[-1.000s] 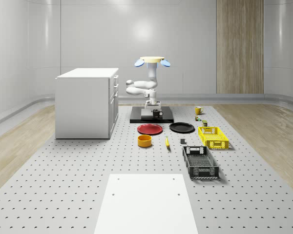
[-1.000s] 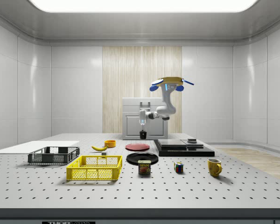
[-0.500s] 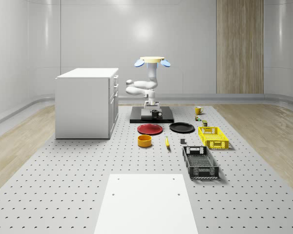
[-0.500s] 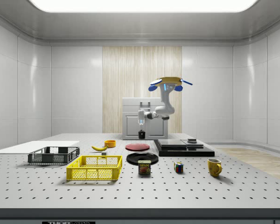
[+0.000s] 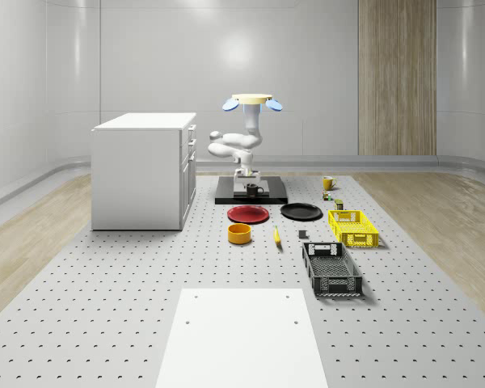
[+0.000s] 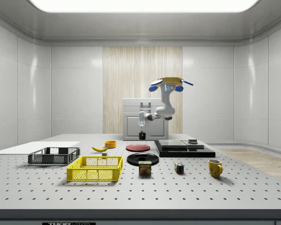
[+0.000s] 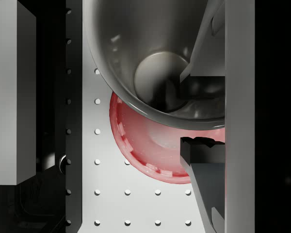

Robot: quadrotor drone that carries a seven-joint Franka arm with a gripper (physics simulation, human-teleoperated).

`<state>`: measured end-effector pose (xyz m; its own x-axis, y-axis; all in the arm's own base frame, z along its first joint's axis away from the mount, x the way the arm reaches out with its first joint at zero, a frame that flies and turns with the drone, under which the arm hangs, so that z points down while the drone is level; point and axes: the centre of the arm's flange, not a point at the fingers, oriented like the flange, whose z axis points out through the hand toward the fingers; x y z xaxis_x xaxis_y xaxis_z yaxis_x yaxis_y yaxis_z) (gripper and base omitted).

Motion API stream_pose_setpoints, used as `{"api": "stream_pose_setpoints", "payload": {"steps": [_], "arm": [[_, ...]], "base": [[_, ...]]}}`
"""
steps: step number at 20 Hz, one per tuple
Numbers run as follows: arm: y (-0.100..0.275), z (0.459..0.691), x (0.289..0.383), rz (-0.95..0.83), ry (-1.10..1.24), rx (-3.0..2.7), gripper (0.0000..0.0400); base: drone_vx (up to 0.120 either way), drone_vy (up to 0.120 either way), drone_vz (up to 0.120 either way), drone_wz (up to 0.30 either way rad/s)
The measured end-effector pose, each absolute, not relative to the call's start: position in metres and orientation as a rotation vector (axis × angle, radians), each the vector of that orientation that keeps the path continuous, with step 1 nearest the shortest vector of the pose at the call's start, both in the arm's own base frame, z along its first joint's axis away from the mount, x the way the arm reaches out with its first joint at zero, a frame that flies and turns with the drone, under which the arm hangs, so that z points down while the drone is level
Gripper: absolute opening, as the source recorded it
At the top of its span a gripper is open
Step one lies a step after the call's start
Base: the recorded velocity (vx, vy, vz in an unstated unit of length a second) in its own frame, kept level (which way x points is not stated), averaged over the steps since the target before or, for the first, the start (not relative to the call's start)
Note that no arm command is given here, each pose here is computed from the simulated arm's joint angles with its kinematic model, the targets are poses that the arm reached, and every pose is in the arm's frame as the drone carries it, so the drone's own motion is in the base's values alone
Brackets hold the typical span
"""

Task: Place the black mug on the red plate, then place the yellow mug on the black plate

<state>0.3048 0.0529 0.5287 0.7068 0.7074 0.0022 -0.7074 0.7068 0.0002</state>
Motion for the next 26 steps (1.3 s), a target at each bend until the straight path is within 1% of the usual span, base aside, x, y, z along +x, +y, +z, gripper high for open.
{"api": "stream_pose_setpoints", "payload": {"steps": [6, 8, 10, 14, 17, 21, 26], "arm": [[0.058, 0.555, 0.3048, 0.786, -0.002, 0.001, 0.011], [0.058, 0.561, 0.3063, 0.786, -0.002, 0.001, 0.011], [0.059, 0.566, 0.3112, 0.786, -0.002, 0.001, 0.011], [0.06, 0.57, 0.3259, 0.786, -0.002, 0.001, 0.011], [0.06, 0.576, 0.3341, 0.786, -0.002, 0.001, 0.011], [0.06, 0.588, 0.3398, 0.786, -0.002, 0.001, 0.011], [0.065, 0.6, 0.3429, 0.786, -0.002, 0.001, 0.011]], "base": [[0.0, 0.0, 0.0, 0.0], [0.0, 0.0, 0.0, 0.0], [0.0, 0.0, 0.0, 0.0], [0.0, 0.0, 0.0, 0.0], [0.0, 0.0, 0.0, 0.0], [0.0, 0.0, 0.0, 0.0], [0.0, 0.0, 0.0, 0.0]]}}
